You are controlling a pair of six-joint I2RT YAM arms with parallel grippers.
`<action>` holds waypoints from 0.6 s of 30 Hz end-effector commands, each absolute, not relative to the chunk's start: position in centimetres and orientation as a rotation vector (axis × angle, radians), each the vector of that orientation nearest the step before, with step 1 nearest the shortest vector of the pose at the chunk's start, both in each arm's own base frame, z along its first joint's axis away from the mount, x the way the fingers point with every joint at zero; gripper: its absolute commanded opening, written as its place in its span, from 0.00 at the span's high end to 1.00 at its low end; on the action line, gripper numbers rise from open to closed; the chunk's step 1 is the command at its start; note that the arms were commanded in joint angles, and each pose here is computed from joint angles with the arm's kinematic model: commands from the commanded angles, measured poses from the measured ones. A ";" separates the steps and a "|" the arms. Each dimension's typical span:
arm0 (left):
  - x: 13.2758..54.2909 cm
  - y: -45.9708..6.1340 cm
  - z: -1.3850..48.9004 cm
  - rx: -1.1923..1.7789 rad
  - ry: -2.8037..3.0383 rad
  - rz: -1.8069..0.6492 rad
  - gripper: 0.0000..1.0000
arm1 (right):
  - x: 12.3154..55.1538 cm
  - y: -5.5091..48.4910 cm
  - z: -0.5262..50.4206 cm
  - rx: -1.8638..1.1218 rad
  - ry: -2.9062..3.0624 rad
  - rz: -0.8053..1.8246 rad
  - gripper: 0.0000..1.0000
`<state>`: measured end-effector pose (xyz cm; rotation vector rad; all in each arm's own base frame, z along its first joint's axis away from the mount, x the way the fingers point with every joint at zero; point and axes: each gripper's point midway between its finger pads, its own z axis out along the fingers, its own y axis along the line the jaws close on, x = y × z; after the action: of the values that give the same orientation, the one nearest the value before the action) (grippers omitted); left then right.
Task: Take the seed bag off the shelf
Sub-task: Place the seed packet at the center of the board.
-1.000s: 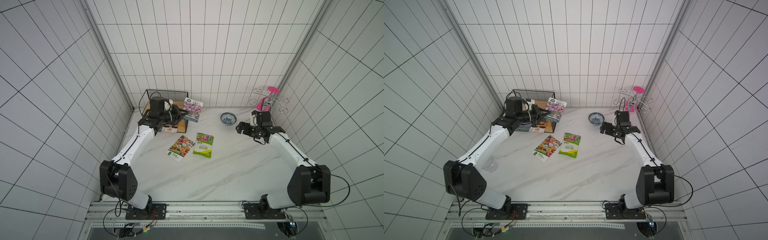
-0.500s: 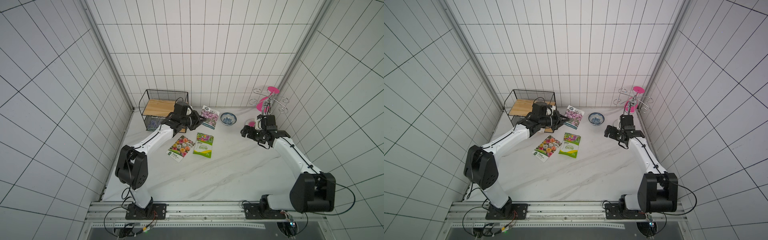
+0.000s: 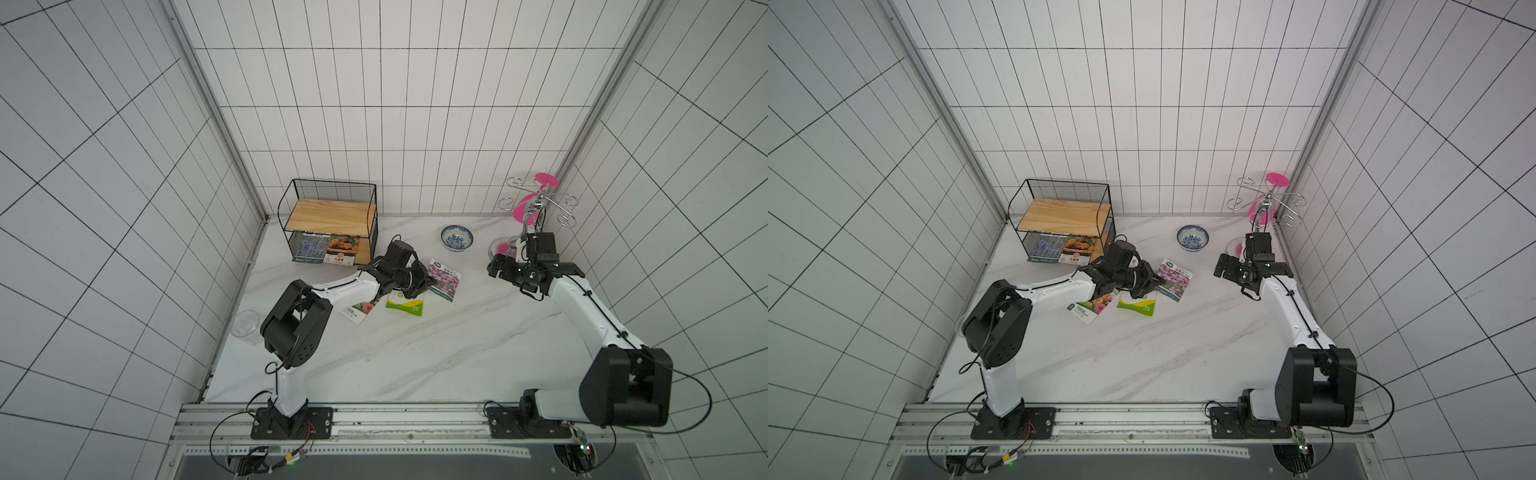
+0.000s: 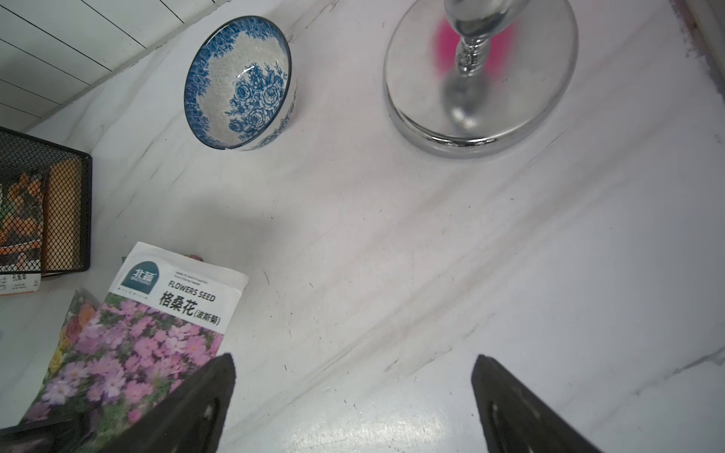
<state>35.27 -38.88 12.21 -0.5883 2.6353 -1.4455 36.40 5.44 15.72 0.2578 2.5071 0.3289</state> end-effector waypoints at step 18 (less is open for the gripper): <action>34.7 -42.3 7.3 -0.770 2.744 -1.407 0.48 | 34.6 5.6 14.8 0.305 2.540 0.374 0.01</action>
<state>34.58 -41.98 6.78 -0.7585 2.7425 -1.3974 35.15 5.66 14.78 0.2952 2.5336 0.3618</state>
